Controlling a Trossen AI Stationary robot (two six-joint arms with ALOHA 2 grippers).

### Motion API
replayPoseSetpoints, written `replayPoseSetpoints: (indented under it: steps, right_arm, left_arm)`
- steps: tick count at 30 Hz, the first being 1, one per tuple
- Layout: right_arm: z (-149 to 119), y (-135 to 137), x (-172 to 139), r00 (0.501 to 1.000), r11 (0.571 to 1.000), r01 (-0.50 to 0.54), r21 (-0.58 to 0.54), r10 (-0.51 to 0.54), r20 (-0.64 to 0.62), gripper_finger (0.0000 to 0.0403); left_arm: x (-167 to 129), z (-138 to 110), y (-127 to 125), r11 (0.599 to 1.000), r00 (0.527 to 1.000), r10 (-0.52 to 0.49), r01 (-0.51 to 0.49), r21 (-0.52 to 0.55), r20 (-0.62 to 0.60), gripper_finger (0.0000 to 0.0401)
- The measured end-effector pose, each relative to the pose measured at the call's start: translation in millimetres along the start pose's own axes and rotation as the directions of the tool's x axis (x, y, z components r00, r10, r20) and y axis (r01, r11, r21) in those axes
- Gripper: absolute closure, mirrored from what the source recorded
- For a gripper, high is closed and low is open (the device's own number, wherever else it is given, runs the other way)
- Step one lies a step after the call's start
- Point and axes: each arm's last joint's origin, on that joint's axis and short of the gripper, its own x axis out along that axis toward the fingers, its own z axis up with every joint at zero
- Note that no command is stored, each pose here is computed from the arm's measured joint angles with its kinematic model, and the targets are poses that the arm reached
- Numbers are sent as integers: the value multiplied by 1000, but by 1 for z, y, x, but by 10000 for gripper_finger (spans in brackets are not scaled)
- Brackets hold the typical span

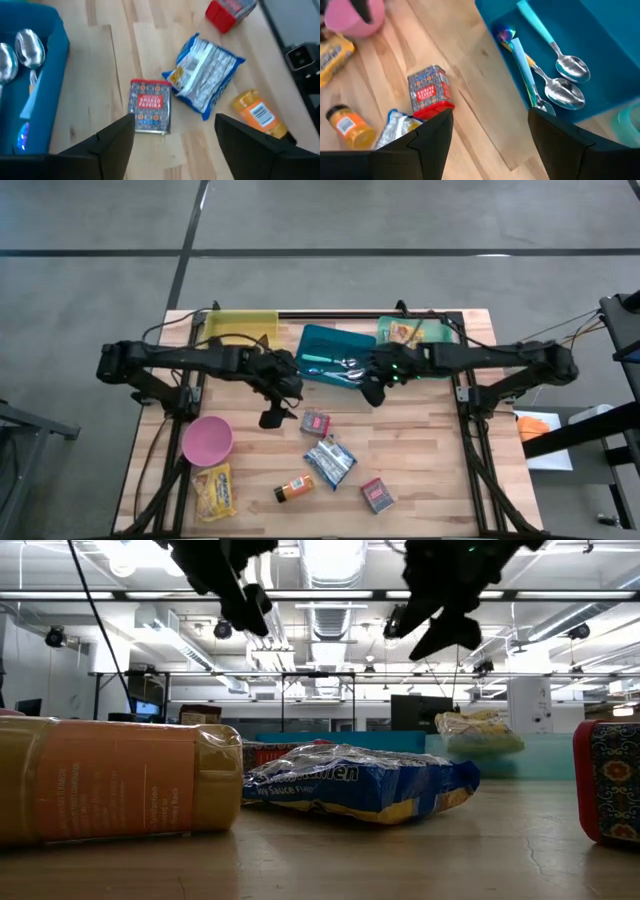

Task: Pick & Place Food Item
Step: Put the red seasoning can into the yellow bin

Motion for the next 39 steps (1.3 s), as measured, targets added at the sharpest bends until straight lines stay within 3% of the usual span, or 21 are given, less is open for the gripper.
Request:
replayPoseSetpoints:
  steps: [11,18,25,30,39]
  right_arm:
    - [-18,7,-11,996,996,-46,82,39,86,148]
    - [-18,17,-12,993,998,-61,28,58,100,148]
    - [-28,30,-19,990,992,-103,-71,109,91,148]
    - [-34,42,-23,980,981,-160,-106,171,103,148]
    - [-42,51,-27,979,986,-148,-77,157,133,148]
  left_arm:
    - [38,-7,10,1000,990,-19,22,19,-137,6]
    - [47,-9,12,1000,987,-14,17,15,-159,26]
    - [56,-9,18,997,983,73,-66,47,-171,31]
    - [77,-15,23,998,969,55,-54,10,-240,31]
    - [95,-19,25,1000,965,-15,13,-8,-261,31]
